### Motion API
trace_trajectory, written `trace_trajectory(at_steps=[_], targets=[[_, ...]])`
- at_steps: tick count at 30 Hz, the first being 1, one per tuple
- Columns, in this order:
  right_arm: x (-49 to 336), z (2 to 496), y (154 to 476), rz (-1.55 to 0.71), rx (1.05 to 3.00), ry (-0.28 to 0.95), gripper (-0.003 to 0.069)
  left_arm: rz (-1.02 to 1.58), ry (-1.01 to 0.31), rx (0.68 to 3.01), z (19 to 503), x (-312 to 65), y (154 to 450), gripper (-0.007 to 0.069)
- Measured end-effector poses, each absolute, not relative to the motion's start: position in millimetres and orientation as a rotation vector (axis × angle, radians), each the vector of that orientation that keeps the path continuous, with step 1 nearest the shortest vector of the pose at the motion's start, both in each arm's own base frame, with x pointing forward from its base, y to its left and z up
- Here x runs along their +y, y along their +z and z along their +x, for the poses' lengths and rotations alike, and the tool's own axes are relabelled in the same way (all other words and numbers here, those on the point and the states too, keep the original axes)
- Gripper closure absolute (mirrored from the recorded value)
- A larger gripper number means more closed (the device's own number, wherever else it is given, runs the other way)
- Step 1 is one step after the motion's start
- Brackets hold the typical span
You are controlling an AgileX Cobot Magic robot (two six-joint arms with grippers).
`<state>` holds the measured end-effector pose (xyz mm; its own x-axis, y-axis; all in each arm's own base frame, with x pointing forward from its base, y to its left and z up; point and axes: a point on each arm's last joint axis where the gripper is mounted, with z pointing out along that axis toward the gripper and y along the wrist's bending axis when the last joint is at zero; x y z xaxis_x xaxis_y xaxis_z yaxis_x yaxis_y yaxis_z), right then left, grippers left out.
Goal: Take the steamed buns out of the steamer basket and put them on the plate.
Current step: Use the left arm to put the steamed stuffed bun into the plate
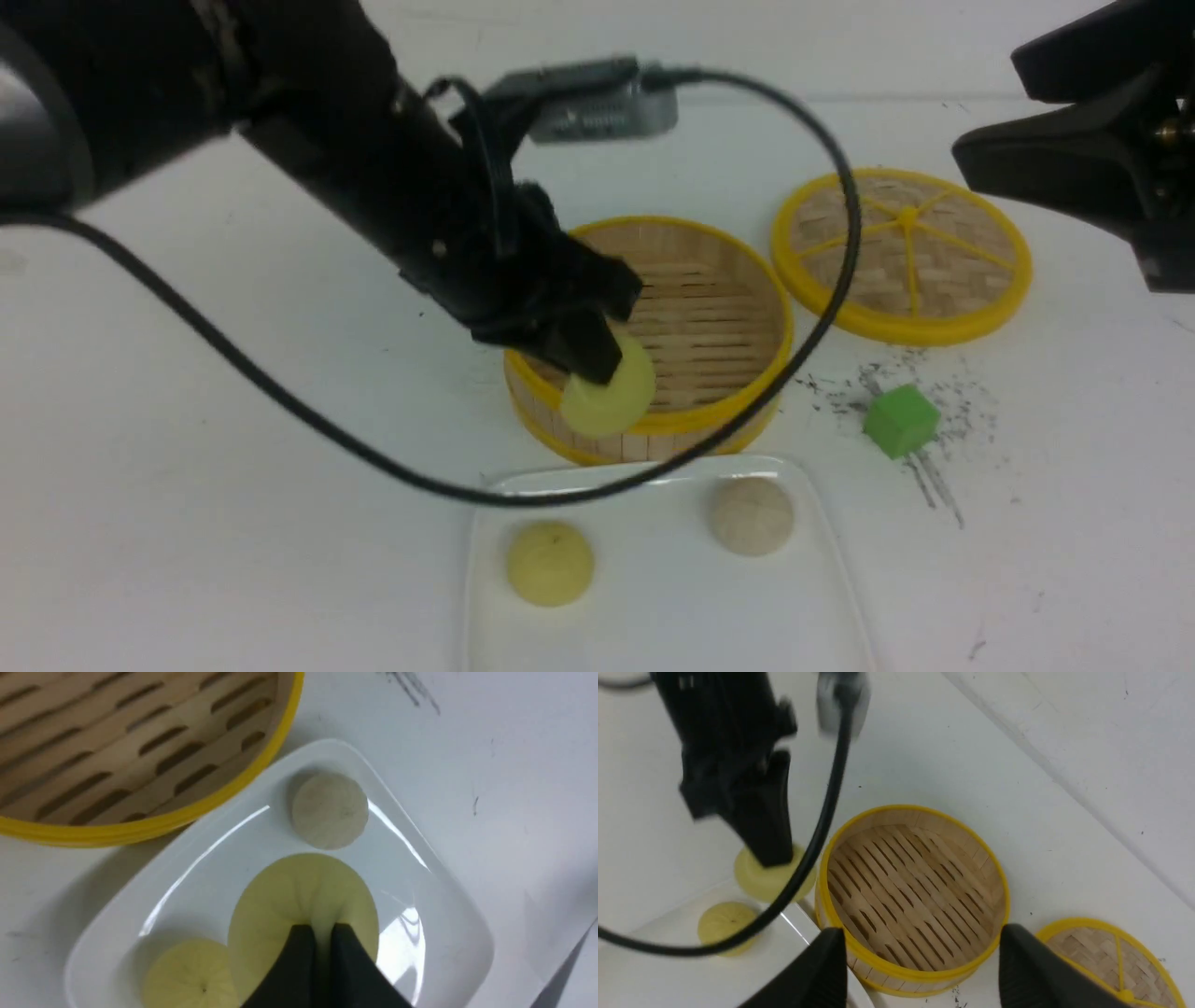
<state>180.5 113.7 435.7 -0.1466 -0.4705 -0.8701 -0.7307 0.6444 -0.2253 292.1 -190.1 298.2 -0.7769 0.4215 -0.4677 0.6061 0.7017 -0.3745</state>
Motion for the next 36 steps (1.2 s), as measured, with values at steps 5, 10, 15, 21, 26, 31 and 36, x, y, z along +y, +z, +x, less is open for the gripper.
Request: trace_trajectory(at_steps=[5,10,15,21,26,31,36], targets=[[114,180,436,-0.962,1.794,0.319,0.0217,0.783,-0.828,2.545,287,-193,259,0.0600],[116,179,437,-0.967,1.785,0.335,0.0217,0.805,-0.891,2.504,291,-199,227,0.0599],[116,179,437,-0.983,1.775,0.326,0.0218,0.790,-0.939,2.530,296,-204,209,0.0597],[116,179,437,-0.988,1.772,0.323,0.0218,0.810,-0.913,2.577,299,-204,191,0.0595],[116,179,437,-0.990,1.770,0.322,0.0218,0.814,-0.906,2.601,299,-204,187,0.0595],[116,179,437,-0.991,1.770,0.321,0.0218,0.863,-0.844,2.618,299,-201,184,0.0593],[116,179,437,-0.991,1.770,0.320,0.0218,0.829,-0.849,2.638,299,-200,184,0.0576]])
